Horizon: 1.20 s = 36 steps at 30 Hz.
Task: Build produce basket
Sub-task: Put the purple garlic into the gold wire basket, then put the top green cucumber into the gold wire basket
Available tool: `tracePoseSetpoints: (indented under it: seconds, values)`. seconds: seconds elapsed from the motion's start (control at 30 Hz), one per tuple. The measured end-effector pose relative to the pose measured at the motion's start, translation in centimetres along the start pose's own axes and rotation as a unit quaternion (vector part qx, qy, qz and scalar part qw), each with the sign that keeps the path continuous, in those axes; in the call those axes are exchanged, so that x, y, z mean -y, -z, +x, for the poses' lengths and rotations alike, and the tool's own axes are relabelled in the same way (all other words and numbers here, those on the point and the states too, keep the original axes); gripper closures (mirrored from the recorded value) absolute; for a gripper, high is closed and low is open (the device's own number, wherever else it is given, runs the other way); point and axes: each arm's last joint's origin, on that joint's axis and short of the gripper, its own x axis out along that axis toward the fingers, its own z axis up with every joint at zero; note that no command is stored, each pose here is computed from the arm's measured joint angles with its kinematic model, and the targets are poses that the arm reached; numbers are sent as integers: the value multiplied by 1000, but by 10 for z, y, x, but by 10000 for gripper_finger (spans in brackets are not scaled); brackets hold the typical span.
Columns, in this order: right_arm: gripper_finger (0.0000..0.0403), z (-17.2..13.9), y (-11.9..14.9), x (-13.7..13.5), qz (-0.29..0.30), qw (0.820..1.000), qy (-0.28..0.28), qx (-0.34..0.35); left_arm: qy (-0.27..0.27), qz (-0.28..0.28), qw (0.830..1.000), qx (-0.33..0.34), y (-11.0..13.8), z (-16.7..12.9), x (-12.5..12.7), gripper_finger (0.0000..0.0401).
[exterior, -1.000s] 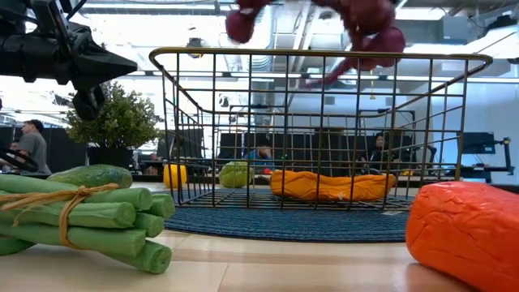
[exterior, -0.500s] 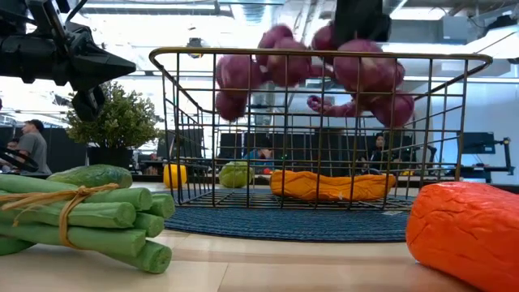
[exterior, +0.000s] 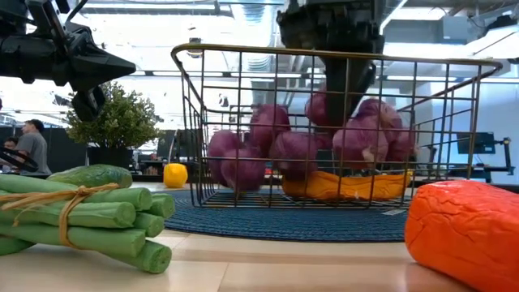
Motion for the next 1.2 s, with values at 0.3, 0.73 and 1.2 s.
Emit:
tracePoseSetpoints:
  seconds: [0.3, 0.73, 1.2]
  values:
    - [253, 3, -3, -2, 2, 1000, -10, 8, -2, 1, 1000, -3, 0, 0, 0, 401]
    - [77, -13, -9, -6, 11, 1000, -19, 20, 4, -3, 1000, -7, 1, 0, 0, 401]
    - [101, -140, -43, -7, -33, 988, -4, 148, -61, -24, 996, -63, -6, -4, 4, 401]
